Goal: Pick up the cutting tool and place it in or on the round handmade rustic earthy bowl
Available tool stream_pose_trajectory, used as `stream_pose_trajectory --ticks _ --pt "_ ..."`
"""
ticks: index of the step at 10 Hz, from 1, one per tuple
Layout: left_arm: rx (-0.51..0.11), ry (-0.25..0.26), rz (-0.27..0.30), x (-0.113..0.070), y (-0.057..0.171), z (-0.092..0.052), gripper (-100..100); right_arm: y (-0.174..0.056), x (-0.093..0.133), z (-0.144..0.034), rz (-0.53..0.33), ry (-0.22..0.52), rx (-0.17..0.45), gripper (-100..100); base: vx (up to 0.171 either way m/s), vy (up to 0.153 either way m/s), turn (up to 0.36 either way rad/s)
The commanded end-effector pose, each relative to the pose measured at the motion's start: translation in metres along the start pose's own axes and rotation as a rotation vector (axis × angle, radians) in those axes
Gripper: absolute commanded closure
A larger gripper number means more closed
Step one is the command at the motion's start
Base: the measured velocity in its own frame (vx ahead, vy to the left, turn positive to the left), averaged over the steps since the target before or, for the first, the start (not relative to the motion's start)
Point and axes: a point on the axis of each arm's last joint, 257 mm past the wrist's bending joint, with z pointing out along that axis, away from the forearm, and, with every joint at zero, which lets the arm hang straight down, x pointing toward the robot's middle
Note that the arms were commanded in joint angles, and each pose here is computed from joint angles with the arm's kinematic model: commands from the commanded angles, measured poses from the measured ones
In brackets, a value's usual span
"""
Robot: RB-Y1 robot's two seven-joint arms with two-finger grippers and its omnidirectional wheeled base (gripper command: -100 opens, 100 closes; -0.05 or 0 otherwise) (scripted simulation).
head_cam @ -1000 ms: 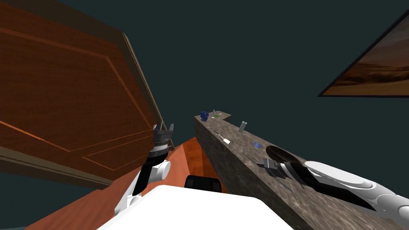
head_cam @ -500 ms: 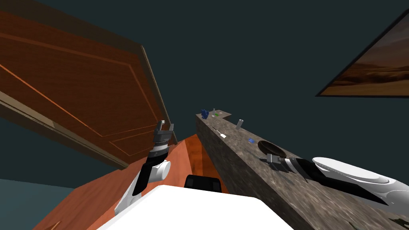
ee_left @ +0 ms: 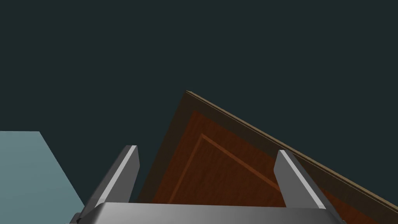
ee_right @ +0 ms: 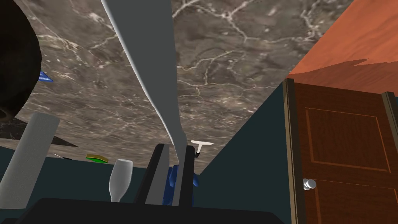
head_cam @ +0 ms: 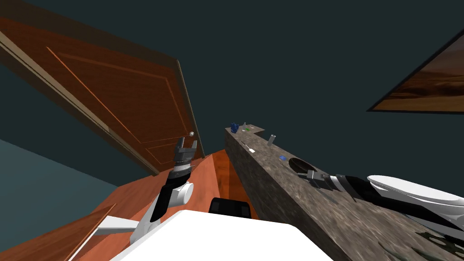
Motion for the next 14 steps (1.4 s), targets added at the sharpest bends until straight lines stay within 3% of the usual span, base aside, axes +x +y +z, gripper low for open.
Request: stream_pose_trajectory --ticks 1,5,11,14 --pt "0.000 0.000 0.000 0.000 0.000 0.000 0 -0.014 -0.006 -0.010 0.023 -0.013 0.029 100 -0.130 -0.153 0.194" --pt "0.000 0.000 0.000 0.000 0.000 0.000 0 -0.028 -0.010 -0.019 0.057 -0.023 0.061 100 -0.072 -0.098 0.116" --pt "0.000 0.000 0.000 0.000 0.000 0.000 0 -0.064 -0.010 -0.042 0.194 -0.031 0.156 100 -0.066 -0.177 0.261" --pt "0.000 0.000 0.000 0.000 0.000 0.000 0 -0.076 -0.009 -0.050 0.251 -0.036 0.190 100 -0.047 -0.101 0.193"
